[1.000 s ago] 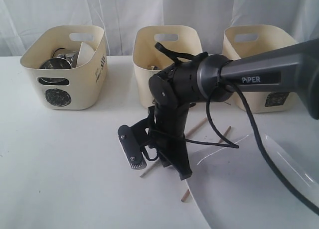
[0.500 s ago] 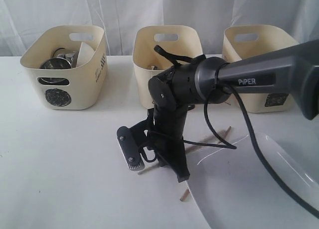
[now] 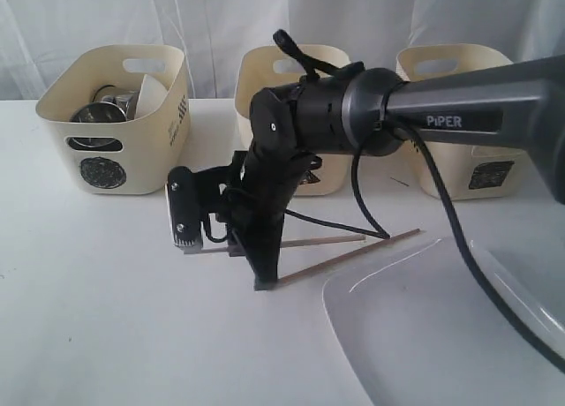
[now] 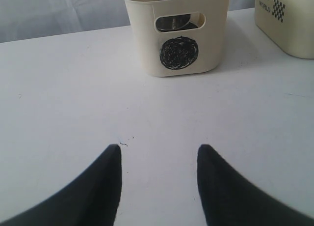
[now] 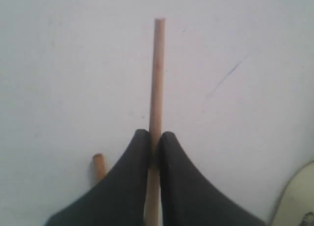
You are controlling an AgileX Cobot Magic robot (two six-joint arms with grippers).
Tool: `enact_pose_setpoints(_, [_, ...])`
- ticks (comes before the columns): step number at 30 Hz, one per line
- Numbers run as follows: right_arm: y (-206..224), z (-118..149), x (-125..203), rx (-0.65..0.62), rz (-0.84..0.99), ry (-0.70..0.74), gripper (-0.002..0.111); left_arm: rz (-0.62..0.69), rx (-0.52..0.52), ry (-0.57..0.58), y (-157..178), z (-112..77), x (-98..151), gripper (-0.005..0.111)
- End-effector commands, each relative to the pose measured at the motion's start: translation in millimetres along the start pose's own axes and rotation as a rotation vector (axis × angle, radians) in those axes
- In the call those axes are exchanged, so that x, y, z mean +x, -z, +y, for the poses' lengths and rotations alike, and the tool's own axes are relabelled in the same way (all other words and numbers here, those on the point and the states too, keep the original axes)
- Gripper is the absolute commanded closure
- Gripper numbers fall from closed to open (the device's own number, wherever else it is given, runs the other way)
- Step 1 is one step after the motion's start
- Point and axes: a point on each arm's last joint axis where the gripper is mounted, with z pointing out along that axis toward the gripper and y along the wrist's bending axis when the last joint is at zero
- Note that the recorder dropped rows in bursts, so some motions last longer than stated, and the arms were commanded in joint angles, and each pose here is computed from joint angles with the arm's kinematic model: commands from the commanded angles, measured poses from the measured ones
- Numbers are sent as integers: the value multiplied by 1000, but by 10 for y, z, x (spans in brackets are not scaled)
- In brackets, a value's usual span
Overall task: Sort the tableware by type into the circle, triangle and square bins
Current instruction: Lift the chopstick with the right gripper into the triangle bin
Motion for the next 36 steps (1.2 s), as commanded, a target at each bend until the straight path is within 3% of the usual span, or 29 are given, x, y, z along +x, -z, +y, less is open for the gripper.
enact_pose_setpoints(1, [352,-46,-221,86,-145,-110,108,-8,-1,13,1,0,1,54])
enact_pose_setpoints(6, [846,-119,-384,228,-308,-265,108,-8,-1,13,1,0,1,54])
enact_pose_setpoints(11, [1117,-191,-334,303,-380,-434,108,-8,-1,13,1,0,1,54])
enact_pose_setpoints(15, [1206,-198,-171,319,-388,-534,108,-8,-1,13,1,0,1,54])
enact_pose_setpoints(21, [1423,-203,182,462,-413,-614,108,-8,-1,13,1,0,1,54])
enact_pose_setpoints(23, [1522,-212,270,530,-437,-638,108,-8,-1,13,1,0,1,54])
enact_pose_setpoints(28, [1791,-321,549,826,-615,-854,108,-8,-1,13,1,0,1,54])
enact_pose_setpoints(31, [1819,-281,578,843,-622,-868,108,-8,-1,13,1,0,1,54])
enact_pose_setpoints(36, [1969,-356,636,1038,-679,-868,108,-8,-1,13,1,0,1,54])
